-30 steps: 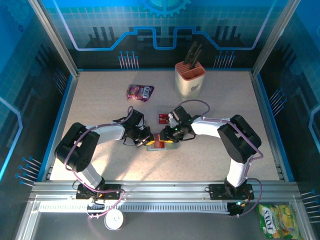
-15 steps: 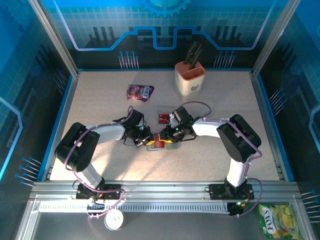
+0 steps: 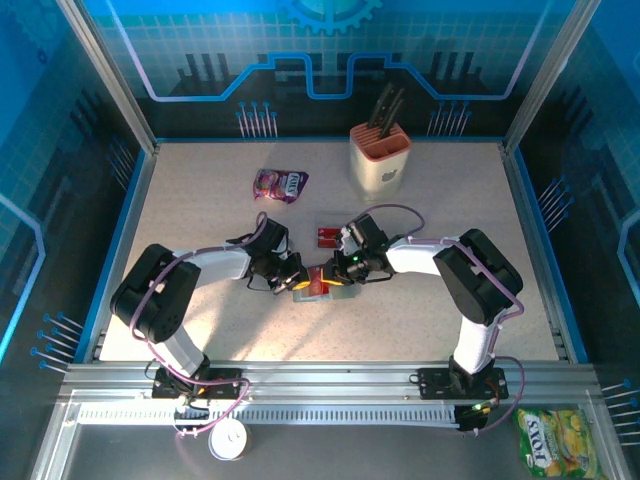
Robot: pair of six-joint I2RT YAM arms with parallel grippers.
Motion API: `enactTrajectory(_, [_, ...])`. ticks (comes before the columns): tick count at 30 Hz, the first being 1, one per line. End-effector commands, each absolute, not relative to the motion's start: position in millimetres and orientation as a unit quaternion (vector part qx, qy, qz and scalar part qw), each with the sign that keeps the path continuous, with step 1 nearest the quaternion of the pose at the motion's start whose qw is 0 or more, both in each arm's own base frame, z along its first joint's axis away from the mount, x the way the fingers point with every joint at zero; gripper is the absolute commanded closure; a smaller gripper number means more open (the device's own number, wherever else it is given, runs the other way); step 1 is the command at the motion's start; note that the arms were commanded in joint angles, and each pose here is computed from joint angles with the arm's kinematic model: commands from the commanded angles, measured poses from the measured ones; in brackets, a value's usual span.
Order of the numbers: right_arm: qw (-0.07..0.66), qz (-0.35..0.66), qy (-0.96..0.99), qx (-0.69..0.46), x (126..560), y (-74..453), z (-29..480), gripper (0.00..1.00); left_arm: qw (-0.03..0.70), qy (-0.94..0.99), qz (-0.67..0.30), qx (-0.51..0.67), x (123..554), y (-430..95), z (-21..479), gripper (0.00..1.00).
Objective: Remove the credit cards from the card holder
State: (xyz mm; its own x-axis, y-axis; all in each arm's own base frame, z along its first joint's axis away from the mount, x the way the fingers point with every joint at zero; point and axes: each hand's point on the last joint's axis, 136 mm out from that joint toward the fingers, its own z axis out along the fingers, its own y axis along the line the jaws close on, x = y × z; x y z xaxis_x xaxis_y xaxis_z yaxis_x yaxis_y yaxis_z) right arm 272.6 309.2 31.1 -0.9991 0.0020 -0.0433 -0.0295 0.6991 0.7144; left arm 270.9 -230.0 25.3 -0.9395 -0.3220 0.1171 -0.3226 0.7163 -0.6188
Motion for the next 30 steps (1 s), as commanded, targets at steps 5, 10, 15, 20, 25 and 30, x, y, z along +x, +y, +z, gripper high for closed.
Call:
enactTrajectory(5, [0.036,0.389,0.920,-0.002,276,301,38,0.90,0.021,-0.934,0.310,0.176,263,-226,15,1.00])
enactTrajectory(10, [0.038,0.385,0.922,0.002,275,294,40,0.91,0.015,-0.936,0.306,0.176,264,-224,16,1.00])
enactTrajectory(15, [0.044,0.378,0.925,0.001,275,287,44,0.91,0.016,-0.935,0.307,0.175,264,-225,16,1.00])
enactTrajectory(20, [0.051,0.374,0.926,0.002,275,280,52,0.91,0.014,-0.934,0.311,0.175,265,-226,18,1.00])
enactTrajectory(25, [0.054,0.371,0.927,-0.004,274,278,62,0.92,0.007,-0.932,0.320,0.171,269,-229,28,1.00])
enactTrajectory(30, [0.061,0.365,0.929,-0.019,279,278,75,0.93,-0.004,-0.927,0.335,0.169,277,-234,39,1.00])
